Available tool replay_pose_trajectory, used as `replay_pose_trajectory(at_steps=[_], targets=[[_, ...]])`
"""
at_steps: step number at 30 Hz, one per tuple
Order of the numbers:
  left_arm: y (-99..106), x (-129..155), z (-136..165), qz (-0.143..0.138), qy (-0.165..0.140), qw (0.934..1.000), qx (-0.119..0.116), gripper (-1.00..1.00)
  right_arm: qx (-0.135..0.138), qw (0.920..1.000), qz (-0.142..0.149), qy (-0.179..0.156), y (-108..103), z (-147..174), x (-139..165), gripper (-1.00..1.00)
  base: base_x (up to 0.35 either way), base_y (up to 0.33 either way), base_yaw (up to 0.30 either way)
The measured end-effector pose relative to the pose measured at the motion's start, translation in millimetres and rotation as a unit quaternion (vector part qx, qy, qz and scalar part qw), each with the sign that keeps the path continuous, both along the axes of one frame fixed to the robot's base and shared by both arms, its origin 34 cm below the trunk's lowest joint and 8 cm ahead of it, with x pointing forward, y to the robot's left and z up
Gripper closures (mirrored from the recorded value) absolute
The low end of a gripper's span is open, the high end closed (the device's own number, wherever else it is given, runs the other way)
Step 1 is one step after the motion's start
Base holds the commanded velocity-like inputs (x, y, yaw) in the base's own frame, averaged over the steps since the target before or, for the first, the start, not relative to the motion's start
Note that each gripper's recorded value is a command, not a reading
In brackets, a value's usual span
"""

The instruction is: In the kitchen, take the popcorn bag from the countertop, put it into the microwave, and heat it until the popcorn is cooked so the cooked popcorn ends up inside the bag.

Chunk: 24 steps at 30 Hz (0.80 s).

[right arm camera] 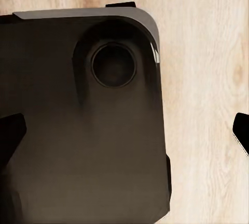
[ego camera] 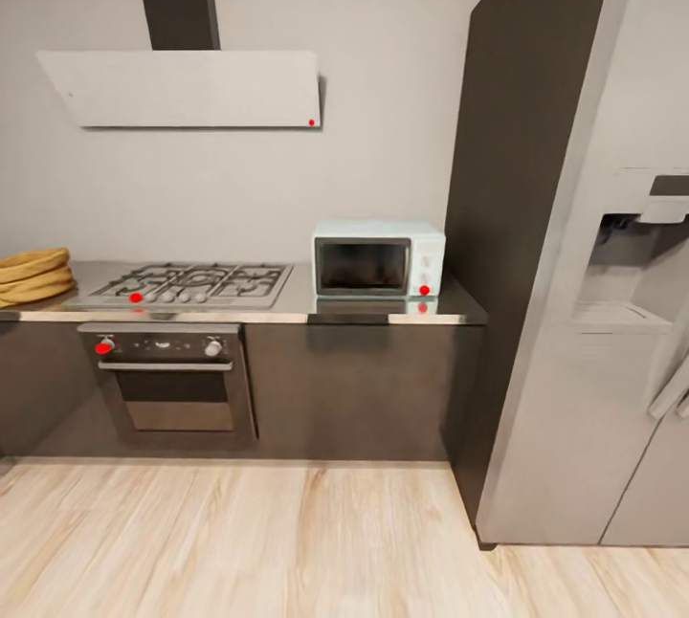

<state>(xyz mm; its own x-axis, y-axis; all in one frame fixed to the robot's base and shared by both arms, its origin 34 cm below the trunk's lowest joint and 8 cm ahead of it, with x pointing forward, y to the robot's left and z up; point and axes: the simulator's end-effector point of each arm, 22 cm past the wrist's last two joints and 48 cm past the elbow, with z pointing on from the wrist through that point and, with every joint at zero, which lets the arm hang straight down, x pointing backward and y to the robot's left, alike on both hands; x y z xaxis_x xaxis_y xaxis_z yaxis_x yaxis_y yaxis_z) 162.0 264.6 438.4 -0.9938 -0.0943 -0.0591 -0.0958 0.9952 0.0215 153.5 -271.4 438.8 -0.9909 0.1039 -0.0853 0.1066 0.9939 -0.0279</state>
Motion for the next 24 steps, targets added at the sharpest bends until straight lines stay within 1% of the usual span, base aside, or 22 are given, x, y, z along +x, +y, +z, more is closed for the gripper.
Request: replay_pose_trajectory(at_steps=[24], targets=[[0.6, 2.0, 0.1, 0.0, -0.004, 1.0, 0.001, -1.0, 0.001, 1.0, 0.001, 0.001, 1.3, -0.1, -0.6, -1.0, 0.333, 0.0, 0.0]])
